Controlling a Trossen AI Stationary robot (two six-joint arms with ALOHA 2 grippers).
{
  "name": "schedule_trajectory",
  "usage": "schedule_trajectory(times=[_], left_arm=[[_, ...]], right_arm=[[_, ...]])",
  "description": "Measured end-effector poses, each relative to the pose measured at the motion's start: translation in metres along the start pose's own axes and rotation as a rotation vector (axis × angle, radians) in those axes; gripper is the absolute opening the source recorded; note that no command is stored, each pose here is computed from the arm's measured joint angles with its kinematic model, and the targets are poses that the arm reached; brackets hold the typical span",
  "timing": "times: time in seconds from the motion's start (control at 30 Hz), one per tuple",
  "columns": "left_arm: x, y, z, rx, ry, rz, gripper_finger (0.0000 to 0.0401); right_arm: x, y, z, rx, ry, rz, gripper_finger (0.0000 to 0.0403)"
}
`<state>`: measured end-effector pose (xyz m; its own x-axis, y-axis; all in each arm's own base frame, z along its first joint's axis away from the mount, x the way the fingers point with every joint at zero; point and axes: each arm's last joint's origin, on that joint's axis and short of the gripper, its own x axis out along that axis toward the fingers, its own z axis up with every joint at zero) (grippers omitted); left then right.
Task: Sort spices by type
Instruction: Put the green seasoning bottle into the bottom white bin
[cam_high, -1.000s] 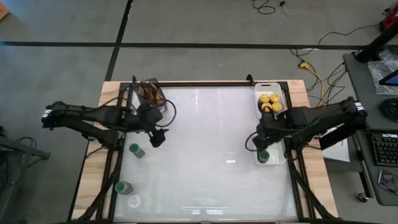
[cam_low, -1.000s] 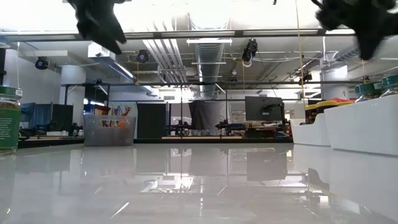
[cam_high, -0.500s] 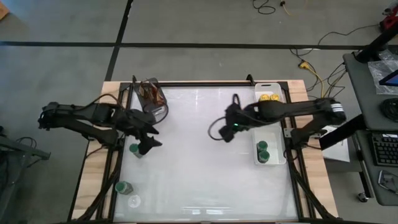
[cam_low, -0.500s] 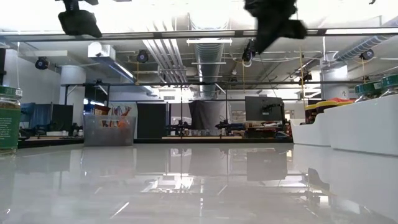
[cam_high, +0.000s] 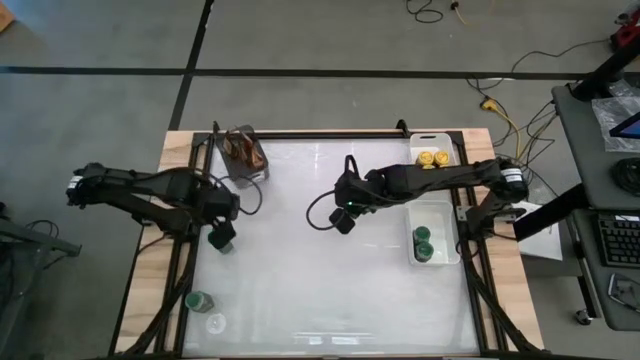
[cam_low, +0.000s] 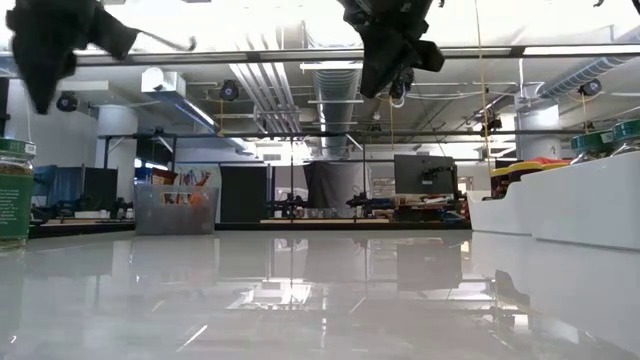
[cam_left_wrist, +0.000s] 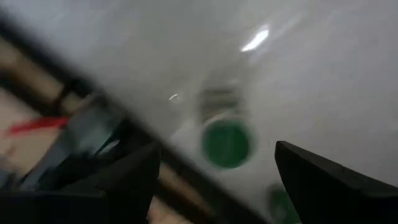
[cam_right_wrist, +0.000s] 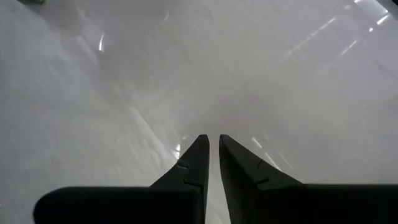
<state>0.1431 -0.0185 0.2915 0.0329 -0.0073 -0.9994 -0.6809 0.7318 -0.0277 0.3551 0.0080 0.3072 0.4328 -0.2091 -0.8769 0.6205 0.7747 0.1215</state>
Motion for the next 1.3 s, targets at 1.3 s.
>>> schedule_trajectory(times=[1.3], left_arm=[[0.057,-0.004,0.005,0.329,0.007,0.083,0.0300]], right_arm=[[-0.006,-0.003,-0.001,0.011,0.006,-0.002,0.0029]])
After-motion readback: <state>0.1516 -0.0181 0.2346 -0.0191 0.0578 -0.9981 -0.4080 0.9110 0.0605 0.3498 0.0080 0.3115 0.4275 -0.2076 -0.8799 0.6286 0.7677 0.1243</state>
